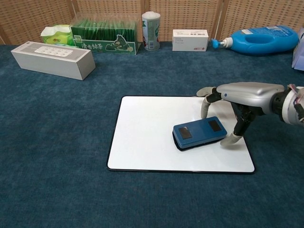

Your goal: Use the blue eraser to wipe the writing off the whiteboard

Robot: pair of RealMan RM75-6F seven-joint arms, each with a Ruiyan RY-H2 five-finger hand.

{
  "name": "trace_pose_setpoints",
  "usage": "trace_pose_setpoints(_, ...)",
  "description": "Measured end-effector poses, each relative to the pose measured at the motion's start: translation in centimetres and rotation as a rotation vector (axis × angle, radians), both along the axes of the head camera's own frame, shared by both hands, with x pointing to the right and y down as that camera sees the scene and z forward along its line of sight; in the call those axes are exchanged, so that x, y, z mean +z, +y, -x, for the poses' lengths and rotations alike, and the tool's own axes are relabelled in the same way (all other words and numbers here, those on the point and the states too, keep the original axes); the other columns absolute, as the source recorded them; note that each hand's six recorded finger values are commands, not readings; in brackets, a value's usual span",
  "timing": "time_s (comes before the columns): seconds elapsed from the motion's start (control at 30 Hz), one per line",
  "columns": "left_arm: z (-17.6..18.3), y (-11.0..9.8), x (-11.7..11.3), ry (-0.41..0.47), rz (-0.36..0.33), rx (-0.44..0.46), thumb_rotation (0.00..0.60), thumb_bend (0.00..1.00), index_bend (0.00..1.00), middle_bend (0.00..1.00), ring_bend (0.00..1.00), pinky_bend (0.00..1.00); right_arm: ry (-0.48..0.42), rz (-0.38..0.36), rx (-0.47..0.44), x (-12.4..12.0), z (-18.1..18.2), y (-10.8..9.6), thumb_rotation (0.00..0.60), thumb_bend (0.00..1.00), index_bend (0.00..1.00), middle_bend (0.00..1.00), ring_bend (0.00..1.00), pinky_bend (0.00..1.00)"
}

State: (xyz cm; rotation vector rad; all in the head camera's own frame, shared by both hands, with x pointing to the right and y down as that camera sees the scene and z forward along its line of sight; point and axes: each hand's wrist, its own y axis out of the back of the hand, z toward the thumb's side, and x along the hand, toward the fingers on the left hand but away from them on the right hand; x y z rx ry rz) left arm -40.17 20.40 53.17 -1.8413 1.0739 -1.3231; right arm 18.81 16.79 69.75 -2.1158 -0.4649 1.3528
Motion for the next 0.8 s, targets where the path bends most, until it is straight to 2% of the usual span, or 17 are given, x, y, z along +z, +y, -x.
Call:
trace_pose_setpoints(0.33,0.4,0.1,0.3,0.003,0.007,-0.006,0.600,0.33,0.35,0.14,0.08,0.00,0.005,0.007,0.002,0.6,0.8,-0.2,0.600,0.15,0.40,0.00,0.00,0.00)
trace_pose_setpoints(0.8,0.5,0.1,0.7,0.009,0.013,-0.007,0.600,0.33,0.35,0.13,0.08,0.00,0.025,0.002,-0.003,0.1,1.1,-0.8,0.600,0.15,0.40,0.00,0.00,0.00)
